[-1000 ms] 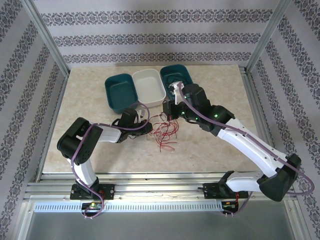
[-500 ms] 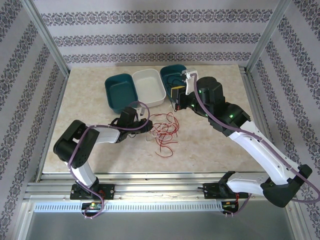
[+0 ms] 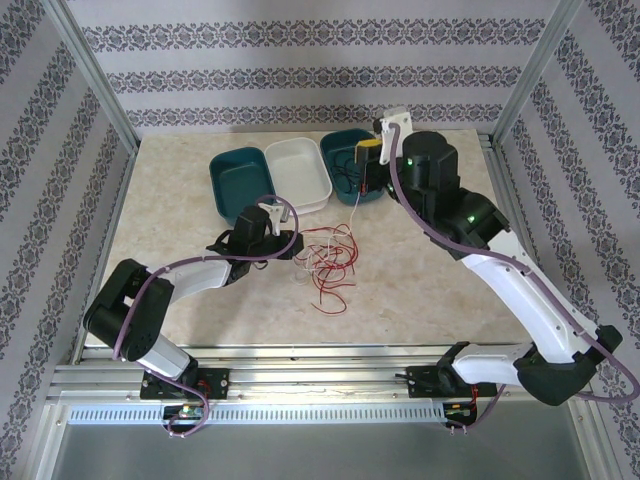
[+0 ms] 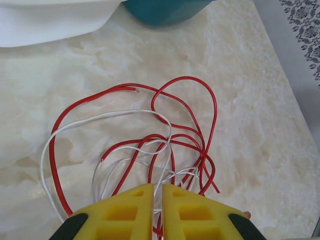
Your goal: Untangle the cables
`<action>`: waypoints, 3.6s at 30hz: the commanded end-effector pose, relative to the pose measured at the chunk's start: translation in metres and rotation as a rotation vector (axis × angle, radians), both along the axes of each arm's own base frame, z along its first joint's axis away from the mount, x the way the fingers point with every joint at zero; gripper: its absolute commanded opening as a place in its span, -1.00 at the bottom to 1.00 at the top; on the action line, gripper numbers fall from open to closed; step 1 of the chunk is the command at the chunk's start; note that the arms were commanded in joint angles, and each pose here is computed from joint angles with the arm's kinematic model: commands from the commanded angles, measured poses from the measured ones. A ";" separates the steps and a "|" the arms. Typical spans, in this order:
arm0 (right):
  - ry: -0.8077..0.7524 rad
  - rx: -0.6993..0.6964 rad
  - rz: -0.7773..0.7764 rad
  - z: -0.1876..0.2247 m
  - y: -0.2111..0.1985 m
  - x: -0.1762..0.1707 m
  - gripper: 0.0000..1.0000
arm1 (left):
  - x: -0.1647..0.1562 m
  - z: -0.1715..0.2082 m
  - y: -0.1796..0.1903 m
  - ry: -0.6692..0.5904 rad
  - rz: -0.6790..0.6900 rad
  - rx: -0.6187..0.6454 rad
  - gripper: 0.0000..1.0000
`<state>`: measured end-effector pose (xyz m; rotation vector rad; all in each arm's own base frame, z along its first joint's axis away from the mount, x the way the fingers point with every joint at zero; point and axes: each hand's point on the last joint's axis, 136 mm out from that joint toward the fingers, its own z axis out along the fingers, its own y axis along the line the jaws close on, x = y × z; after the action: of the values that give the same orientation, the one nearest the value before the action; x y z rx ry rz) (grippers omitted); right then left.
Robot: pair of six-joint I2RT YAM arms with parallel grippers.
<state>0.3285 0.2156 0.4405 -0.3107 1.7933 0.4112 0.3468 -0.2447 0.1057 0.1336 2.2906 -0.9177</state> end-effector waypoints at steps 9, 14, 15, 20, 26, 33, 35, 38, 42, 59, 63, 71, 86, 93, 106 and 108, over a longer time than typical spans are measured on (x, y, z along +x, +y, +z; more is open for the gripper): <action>-0.171 -0.117 -0.145 0.054 -0.018 0.042 -1.00 | -0.010 -0.019 0.002 0.028 -0.020 0.060 -0.77; -0.201 -0.155 -0.223 0.064 -0.030 0.071 -1.00 | -0.011 -0.018 0.003 0.025 -0.019 0.065 -0.77; -0.206 -0.156 -0.228 0.066 -0.031 0.075 -1.00 | -0.011 -0.018 0.003 0.026 -0.020 0.064 -0.77; -0.220 -0.123 -0.200 0.077 -0.026 0.081 -1.00 | -0.012 -0.011 0.001 0.007 -0.020 0.057 -0.77; -0.184 -0.077 -0.136 0.067 -0.017 0.073 -1.00 | 0.001 0.055 0.001 -0.185 -0.034 0.064 -0.37; -0.143 -0.037 -0.064 0.055 -0.007 0.059 -1.00 | 0.002 0.137 -0.016 -0.428 -0.114 -0.001 0.13; -0.132 -0.029 -0.053 0.051 -0.006 0.057 -1.00 | 0.001 0.149 -0.030 -0.481 -0.166 -0.021 0.21; -0.120 -0.024 -0.041 0.047 -0.002 0.055 -1.00 | -0.001 0.160 -0.056 -0.531 -0.264 -0.046 0.30; -0.120 -0.024 -0.026 0.046 0.003 0.052 -1.00 | -0.002 0.162 -0.094 -0.564 -0.366 -0.027 0.40; -0.183 -0.102 -0.133 0.059 -0.014 0.077 -1.00 | -0.003 0.083 -0.089 -0.383 -0.248 0.067 -1.00; -0.179 -0.096 -0.182 0.060 -0.023 0.102 -1.00 | -0.023 0.049 -0.077 -0.286 -0.249 0.071 -1.00; -0.035 -0.002 -0.156 0.007 -0.012 0.162 -1.00 | -0.032 0.045 -0.068 -0.267 -0.230 0.062 0.11; 0.294 0.273 -0.159 -0.125 0.007 0.243 -1.00 | -0.038 0.070 -0.018 -0.308 -0.039 0.131 0.66; 0.397 0.328 -0.111 -0.161 0.019 0.250 -1.00 | -0.036 0.064 0.004 -0.303 0.055 0.188 0.93; 0.576 0.321 -0.225 -0.246 -0.014 0.258 -1.00 | -0.033 0.053 0.004 -0.270 0.074 0.188 0.99; 0.583 0.290 -0.253 -0.256 -0.020 0.257 -1.00 | -0.033 0.053 0.004 -0.270 0.073 0.187 0.99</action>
<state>0.5882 0.2039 0.2044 0.2460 2.2210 0.6742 0.3137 -0.2447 0.1680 0.2627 2.0824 -0.6221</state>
